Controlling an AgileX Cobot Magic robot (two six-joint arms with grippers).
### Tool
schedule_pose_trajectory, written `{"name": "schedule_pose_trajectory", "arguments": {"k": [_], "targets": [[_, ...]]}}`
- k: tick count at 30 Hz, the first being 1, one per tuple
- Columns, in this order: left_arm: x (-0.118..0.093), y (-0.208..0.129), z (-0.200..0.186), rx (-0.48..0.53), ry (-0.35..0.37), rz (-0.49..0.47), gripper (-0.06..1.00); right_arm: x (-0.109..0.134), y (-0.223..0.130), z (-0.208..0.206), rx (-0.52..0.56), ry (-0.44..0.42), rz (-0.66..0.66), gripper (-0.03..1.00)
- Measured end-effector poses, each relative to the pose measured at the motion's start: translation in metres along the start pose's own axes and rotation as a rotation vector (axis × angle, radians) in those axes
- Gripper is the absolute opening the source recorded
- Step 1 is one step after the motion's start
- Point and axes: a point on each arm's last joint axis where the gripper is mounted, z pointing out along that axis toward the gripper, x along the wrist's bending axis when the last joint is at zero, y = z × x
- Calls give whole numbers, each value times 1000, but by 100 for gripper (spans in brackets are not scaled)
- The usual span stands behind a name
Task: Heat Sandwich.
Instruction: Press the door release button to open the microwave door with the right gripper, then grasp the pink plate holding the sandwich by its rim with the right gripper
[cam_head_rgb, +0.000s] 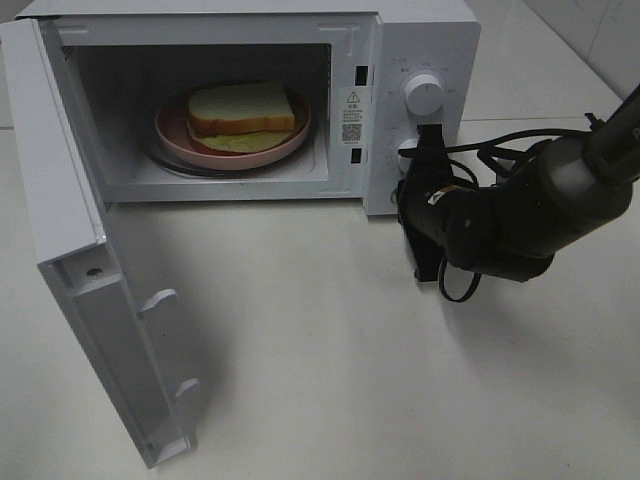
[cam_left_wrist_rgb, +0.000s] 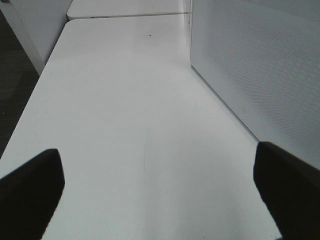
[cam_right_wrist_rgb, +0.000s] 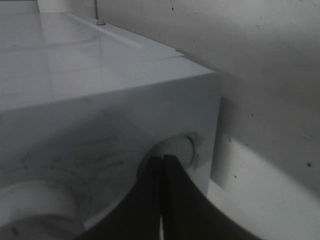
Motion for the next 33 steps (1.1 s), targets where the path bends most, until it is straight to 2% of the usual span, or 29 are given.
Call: {"name": "schedule_pose_trajectory", "arguments": {"k": [6, 12, 20, 23, 25, 26, 28, 30, 33], "targets": [[0, 0, 0, 0, 0, 0, 97, -2, -10, -13, 39, -3, -32, 1], [0, 0, 0, 0, 0, 0, 97, -13, -8, -30, 57, -66, -69, 1], [0, 0, 0, 0, 0, 0, 97, -5, -3, -61, 115, -112, -177, 1], [0, 0, 0, 0, 0, 0, 97, 4, -5, -79, 184, -150, -278, 1], [0, 0, 0, 0, 0, 0, 97, 5, -5, -82, 202, -158, -315, 1], [0, 0, 0, 0, 0, 0, 97, 10, -7, -89, 238, -157, -394, 1], [0, 0, 0, 0, 0, 0, 97, 13, -7, -93, 257, -155, -438, 1], [0, 0, 0, 0, 0, 0, 97, 19, -9, -105, 311, -164, -539, 1], [0, 0, 0, 0, 0, 0, 97, 23, -9, -113, 348, -174, -604, 1]]}}
